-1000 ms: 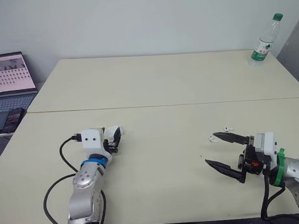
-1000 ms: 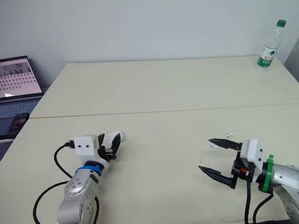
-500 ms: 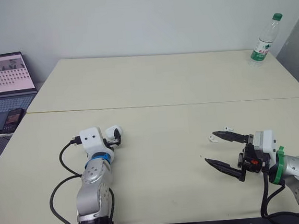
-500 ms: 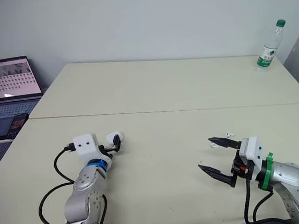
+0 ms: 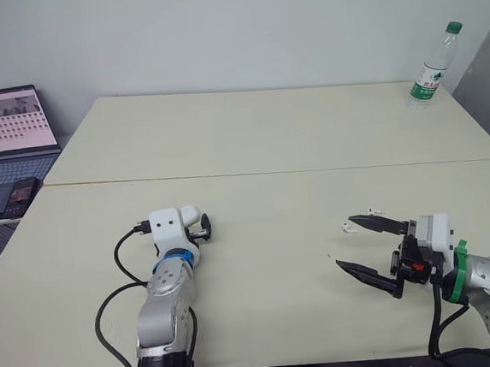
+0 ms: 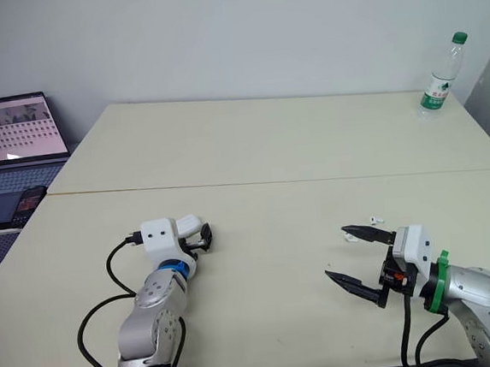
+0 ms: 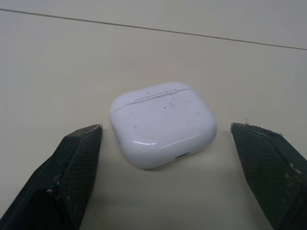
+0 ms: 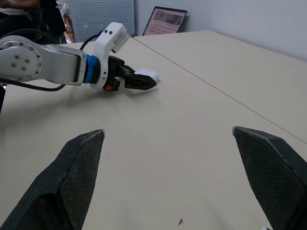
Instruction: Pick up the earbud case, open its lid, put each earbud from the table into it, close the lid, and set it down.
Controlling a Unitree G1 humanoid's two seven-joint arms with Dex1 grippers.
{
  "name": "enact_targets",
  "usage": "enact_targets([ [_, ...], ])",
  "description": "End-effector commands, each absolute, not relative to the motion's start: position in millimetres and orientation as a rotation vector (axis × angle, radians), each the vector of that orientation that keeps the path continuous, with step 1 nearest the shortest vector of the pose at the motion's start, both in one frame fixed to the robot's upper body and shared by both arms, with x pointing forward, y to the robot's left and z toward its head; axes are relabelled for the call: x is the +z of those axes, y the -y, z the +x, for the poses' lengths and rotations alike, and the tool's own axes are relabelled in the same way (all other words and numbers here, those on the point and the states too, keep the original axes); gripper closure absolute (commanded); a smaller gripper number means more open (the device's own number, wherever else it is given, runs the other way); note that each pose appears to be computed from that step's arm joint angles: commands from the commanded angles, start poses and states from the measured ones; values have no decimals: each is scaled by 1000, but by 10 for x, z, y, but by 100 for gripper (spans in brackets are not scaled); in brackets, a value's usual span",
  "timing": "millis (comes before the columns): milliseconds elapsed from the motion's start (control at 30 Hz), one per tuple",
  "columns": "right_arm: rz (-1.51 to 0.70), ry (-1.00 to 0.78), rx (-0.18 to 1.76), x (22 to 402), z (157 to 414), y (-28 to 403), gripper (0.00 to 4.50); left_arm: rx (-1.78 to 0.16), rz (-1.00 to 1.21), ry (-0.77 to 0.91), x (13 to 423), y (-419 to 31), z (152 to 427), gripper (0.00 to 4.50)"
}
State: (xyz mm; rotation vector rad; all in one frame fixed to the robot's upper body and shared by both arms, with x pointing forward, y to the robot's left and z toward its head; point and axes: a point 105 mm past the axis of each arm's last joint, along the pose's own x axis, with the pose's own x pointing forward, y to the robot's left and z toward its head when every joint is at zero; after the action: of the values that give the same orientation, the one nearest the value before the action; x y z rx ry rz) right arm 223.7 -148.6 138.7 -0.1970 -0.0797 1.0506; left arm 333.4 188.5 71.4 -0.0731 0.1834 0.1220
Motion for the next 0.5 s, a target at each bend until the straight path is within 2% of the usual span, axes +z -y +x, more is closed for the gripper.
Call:
enact_targets([
  [33, -223, 135, 1051, 1524, 2215, 1473, 0, 168, -94, -163, 770, -1954, 3358, 40],
  [100, -222, 135, 1051, 1523, 2217, 1472, 0, 199, -112, -157, 772, -2005, 3360, 89],
  [267, -220, 136, 1055, 1536, 2219, 1452, 0, 204, -132, -134, 798, -2021, 3391, 253],
  [500, -223, 136, 1055, 1549, 2230, 1449, 0, 213, -143, -127, 785, -2047, 3394, 253],
])
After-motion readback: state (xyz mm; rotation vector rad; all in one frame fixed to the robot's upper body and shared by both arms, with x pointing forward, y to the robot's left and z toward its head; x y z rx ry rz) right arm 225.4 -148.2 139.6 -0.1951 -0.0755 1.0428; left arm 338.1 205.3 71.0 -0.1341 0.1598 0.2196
